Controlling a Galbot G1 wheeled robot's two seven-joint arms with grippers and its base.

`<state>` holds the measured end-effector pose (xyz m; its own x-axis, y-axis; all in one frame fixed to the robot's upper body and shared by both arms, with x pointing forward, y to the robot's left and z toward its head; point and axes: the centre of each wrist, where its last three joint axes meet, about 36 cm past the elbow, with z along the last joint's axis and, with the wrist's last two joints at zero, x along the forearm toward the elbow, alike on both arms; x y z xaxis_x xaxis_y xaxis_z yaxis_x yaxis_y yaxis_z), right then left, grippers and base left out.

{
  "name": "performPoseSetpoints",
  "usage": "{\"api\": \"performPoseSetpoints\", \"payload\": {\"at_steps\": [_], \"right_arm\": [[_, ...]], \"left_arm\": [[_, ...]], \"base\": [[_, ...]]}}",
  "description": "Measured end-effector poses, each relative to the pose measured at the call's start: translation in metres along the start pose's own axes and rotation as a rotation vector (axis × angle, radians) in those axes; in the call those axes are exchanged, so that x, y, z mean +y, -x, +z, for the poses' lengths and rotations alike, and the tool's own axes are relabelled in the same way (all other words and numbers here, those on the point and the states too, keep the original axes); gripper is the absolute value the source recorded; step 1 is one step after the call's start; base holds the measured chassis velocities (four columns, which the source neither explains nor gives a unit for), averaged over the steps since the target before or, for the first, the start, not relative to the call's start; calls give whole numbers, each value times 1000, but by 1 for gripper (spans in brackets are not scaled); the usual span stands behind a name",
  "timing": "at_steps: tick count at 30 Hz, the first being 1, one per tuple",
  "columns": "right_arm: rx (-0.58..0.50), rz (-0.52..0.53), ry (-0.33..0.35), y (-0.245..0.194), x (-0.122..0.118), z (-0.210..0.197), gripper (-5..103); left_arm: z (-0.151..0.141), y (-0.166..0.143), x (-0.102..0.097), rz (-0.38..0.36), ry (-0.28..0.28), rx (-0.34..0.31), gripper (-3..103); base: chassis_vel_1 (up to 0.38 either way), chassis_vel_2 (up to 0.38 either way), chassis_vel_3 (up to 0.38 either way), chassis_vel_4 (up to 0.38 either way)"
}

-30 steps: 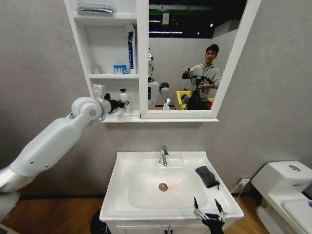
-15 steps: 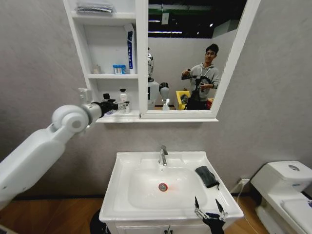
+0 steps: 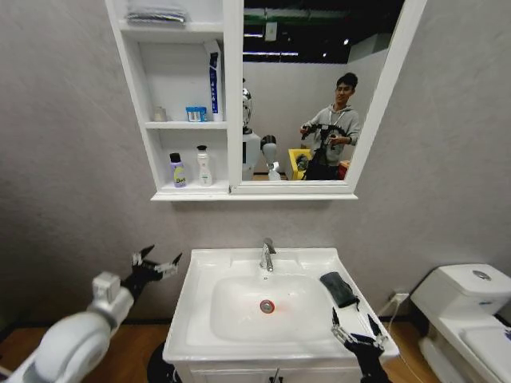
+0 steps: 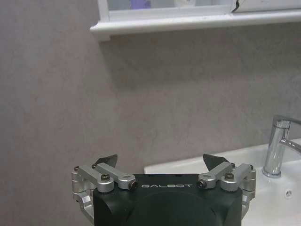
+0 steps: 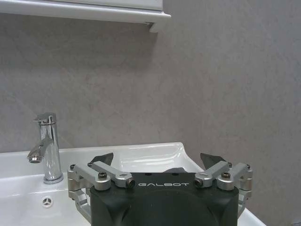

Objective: Move facial cleanser and shampoo from washbasin to cabinet, then wipe washbasin with towel.

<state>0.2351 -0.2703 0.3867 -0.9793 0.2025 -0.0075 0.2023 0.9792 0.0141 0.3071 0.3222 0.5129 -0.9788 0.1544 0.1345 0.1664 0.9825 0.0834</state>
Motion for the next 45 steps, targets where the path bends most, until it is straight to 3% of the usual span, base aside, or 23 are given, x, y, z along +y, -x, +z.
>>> {"api": "performPoseSetpoints", "payload": {"at_steps": [2,5,11,17,21,25,27,33,45], "right_arm": [[-2,-5,-1,1,0,-2,100],[-8,-18,-4,5,1,-7,100],[-6,-46,-15,4,0,-8,100],[-8,-51,-7,10,-2,-8,100],[15,-61,36,38,-5,-12,100],[46,-62,61,97,-21,-20,100],[64,-38,31,140,-39,-21,100],[120,-14,0,215,-63,-22,100],[279,16,-9,227,-70,10,100]], "left_arm": [[13,-10,-8,-8,-20,11,100],[43,-32,-36,-7,-43,26,100],[50,-32,-55,1,-50,-5,100],[48,-27,-53,-15,-26,-20,100],[47,-26,-52,-15,-24,-22,100],[47,-25,-52,-15,-26,-22,100],[47,-25,-52,-14,-27,-22,100],[46,-24,-52,-14,-29,-22,100],[46,-24,-52,-13,-30,-22,100]], "base": [[0,0,0,0],[0,0,0,0],[0,0,0,0],[0,0,0,0],[0,0,0,0],[0,0,0,0],[0,0,0,0],[0,0,0,0],[0,0,0,0]]}}
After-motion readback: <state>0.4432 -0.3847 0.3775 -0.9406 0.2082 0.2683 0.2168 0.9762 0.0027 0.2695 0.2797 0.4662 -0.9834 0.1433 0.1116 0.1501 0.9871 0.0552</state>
